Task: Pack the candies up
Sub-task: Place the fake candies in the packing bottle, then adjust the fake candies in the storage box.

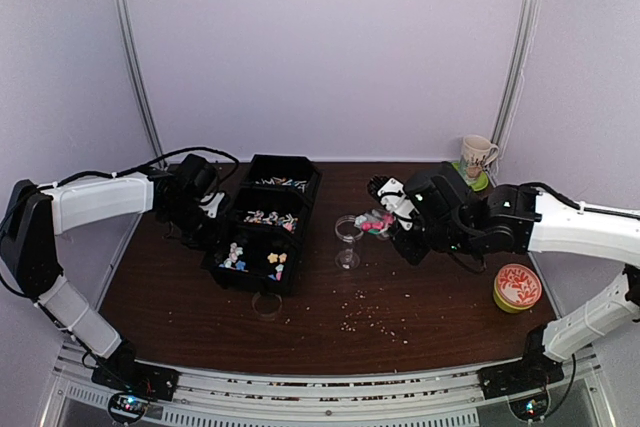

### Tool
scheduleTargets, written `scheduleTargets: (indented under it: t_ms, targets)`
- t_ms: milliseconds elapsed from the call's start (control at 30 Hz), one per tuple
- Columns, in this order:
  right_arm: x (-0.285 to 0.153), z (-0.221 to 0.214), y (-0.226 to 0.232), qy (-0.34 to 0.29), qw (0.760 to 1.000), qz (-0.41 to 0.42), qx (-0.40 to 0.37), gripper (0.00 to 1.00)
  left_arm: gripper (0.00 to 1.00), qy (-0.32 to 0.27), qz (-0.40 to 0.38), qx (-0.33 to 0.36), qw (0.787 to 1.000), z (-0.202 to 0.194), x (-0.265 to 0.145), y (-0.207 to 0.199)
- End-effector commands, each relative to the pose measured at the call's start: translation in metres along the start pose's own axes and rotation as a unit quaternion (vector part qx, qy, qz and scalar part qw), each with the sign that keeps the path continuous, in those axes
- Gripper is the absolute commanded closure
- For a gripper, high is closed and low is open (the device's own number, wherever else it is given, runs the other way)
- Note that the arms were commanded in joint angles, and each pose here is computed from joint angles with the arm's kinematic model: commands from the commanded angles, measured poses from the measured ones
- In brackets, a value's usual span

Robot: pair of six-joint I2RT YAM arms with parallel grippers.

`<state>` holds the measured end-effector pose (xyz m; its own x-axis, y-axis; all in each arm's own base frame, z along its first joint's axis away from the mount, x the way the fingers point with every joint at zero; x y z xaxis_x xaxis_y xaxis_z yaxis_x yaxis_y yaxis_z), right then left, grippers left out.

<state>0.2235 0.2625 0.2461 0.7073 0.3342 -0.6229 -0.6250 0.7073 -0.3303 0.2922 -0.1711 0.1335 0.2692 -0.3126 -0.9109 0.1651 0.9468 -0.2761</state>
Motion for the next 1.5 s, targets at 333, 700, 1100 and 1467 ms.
scheduleTargets:
  t_ms: [333, 700, 1100, 1467]
  targets:
    - [0.002, 0.013, -0.009, 0.040, 0.999, -0.014, -0.021, 1.00, 1.00, -0.122, -0.068, 0.024, 0.990, 0.047, -0.039, -0.029]
    - [-0.005, 0.020, -0.010, 0.049, 0.998, -0.006, -0.030, 1.00, 1.00, -0.119, -0.066, 0.023, 0.990, 0.047, -0.037, -0.029]
    - [-0.027, 0.046, -0.003, -0.063, 0.996, 0.057, -0.016, 1.00, 1.00, -0.122, -0.067, 0.023, 0.990, 0.048, -0.039, -0.029]
    - [-0.037, 0.067, 0.009, -0.132, 0.986, 0.104, -0.003, 1.00, 1.00, -0.125, -0.066, 0.024, 0.990, 0.049, -0.040, -0.028]
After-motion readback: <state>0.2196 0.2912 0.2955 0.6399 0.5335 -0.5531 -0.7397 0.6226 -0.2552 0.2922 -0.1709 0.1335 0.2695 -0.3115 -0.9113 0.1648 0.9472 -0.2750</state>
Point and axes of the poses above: each gripper's point midway between its finger pads, its own x axis out along the fingers, its own y axis along the line the jaws close on, z = x × y, the point moved 4 cm from there along -x, back along the fingers, and after that the axes turned 2 degrees about -x, right-handed, at the moved point
